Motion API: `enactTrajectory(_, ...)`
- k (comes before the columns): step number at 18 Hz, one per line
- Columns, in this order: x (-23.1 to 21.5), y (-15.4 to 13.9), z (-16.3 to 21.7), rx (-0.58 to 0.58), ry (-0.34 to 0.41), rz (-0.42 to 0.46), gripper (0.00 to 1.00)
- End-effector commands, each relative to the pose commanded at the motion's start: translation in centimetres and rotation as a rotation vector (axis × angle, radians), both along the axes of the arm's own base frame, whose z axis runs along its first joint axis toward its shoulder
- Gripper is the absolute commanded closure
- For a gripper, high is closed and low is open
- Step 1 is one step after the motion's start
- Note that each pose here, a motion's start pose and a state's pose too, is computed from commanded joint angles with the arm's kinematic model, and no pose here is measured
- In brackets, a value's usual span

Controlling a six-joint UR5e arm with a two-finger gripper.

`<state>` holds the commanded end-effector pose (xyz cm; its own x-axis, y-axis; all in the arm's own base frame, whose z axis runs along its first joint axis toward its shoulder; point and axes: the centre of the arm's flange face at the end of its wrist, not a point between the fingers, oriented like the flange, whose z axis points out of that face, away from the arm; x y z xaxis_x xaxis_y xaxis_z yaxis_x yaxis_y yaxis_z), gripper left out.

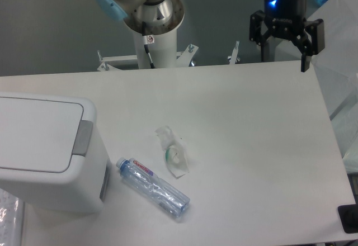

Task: Open the trash can
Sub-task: 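Move the open gripper over to the white trash can's lid edge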

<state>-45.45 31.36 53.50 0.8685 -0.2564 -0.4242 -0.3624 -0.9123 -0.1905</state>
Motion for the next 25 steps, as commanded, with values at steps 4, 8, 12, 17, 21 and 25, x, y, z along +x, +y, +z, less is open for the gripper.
enactTrajectory(4,-0.1,0.4,-0.5,-0.001,-0.010,-0.002,0.00)
enactTrajectory(8,-0.2,3.7,-0.7,0.062,-0.074,0.115,0.00)
enactTrajectory(12,0.9,9.5,0.4,0.180,-0.177,0.315,0.00)
enactTrajectory(17,3.5,13.8,0.9,0.314,-0.271,0.437,0.00)
enactTrajectory(21,6.1,15.8,1.1,0.385,-0.389,0.574,0.00)
enactTrajectory(25,10.0,19.0,0.6,0.389,-0.454,0.601,0.00)
